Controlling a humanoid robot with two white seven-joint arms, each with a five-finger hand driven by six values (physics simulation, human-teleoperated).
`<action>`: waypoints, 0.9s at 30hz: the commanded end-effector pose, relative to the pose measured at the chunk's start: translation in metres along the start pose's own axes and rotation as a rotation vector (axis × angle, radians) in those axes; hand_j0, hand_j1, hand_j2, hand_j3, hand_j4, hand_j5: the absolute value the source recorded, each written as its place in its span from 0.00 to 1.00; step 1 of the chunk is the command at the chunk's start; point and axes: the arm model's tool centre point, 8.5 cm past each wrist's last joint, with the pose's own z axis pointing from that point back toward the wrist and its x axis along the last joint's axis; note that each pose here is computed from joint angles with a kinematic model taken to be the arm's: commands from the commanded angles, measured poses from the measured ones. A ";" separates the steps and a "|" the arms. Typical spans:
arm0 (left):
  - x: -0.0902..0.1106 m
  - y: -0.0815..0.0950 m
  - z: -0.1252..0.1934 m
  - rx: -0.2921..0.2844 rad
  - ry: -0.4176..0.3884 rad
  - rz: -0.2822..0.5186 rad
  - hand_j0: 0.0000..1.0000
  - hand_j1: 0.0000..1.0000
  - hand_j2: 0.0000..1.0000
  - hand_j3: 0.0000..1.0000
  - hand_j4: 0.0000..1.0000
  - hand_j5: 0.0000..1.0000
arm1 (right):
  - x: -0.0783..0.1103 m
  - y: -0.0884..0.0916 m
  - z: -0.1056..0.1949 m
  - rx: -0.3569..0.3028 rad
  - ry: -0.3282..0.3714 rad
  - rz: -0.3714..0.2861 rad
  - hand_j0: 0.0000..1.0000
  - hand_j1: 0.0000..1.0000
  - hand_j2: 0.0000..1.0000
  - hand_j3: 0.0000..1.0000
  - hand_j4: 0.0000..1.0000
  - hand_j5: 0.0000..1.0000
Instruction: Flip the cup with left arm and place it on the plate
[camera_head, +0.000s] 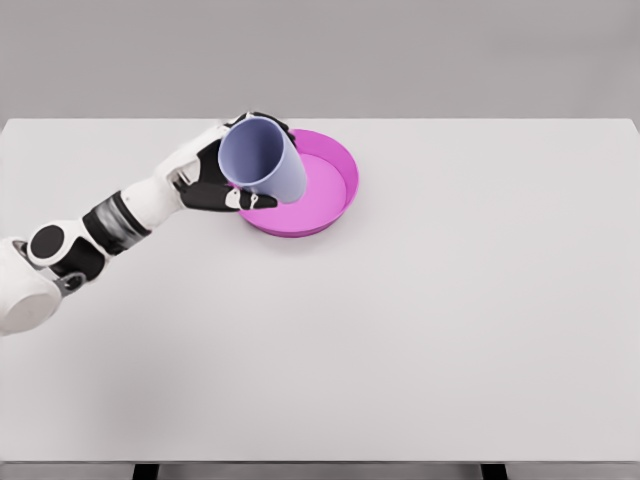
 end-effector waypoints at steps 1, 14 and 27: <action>-0.004 -0.003 0.002 0.023 -0.002 0.071 0.40 0.40 0.40 0.40 0.40 0.40 | 0.000 0.000 0.000 0.000 0.000 0.001 1.00 1.00 1.00 1.00 1.00 1.00; -0.016 0.029 0.002 0.139 0.082 0.038 0.40 0.40 0.40 0.40 0.40 0.40 | 0.000 0.000 0.000 0.000 0.000 0.001 1.00 1.00 1.00 1.00 1.00 1.00; -0.050 0.027 -0.028 0.127 0.167 0.046 0.41 0.41 0.41 0.41 0.41 0.41 | 0.000 0.000 0.000 0.000 0.000 0.001 1.00 1.00 1.00 1.00 1.00 1.00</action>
